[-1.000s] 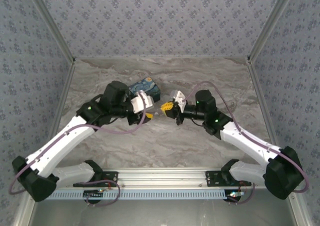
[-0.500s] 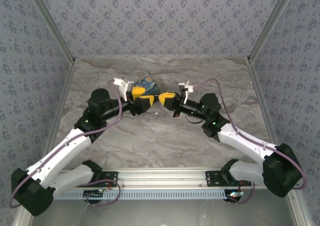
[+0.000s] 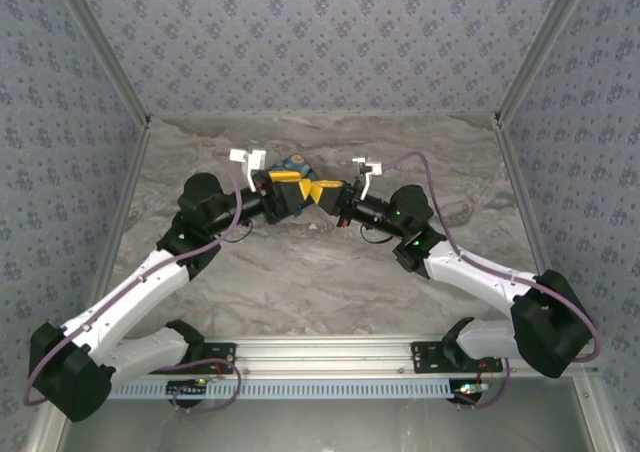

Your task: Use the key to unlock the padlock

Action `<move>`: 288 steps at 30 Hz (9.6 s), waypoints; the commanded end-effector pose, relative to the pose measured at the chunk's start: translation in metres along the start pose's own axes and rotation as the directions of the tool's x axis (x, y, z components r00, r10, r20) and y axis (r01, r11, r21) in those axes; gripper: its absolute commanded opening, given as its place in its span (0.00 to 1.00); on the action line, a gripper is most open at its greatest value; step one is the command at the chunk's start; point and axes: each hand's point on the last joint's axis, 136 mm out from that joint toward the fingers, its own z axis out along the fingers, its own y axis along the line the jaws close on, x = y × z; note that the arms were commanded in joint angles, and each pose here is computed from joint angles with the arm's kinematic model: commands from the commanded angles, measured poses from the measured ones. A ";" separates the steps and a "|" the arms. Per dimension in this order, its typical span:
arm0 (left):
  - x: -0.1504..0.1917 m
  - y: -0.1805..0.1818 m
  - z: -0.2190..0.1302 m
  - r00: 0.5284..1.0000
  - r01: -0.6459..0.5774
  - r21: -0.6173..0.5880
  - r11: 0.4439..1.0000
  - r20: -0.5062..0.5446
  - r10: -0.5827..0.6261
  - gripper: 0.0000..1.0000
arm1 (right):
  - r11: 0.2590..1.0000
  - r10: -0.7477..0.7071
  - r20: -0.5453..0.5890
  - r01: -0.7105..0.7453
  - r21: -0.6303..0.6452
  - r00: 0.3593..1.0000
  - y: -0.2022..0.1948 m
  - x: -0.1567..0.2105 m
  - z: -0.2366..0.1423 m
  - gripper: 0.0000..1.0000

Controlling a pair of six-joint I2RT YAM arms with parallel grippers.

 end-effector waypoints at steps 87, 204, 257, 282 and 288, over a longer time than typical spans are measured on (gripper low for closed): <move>0.006 -0.027 -0.007 0.936 -0.201 0.026 0.979 -0.291 0.200 0.00 | 0.975 -0.094 -0.275 0.032 -0.220 0.957 0.028 0.008 -0.017 0.06; 0.092 0.104 0.104 0.880 -0.139 -0.319 0.938 -0.474 -0.031 0.94 | 0.816 0.219 -0.038 -0.161 0.555 0.975 -0.080 0.015 -0.203 0.00; 0.188 0.202 0.046 0.894 -0.211 -0.274 0.938 -0.442 0.072 0.77 | 0.809 0.286 -0.124 -0.170 0.563 0.950 -0.163 0.058 -0.092 0.00; 0.211 0.219 0.054 0.884 -0.188 -0.259 0.948 -0.466 0.048 0.69 | 0.791 0.334 -0.161 -0.183 0.584 0.929 -0.192 0.076 -0.071 0.00; 0.212 0.222 0.058 0.884 -0.187 -0.259 0.948 -0.465 0.047 0.67 | 0.756 0.413 -0.190 -0.218 0.618 0.891 -0.210 0.103 -0.072 0.00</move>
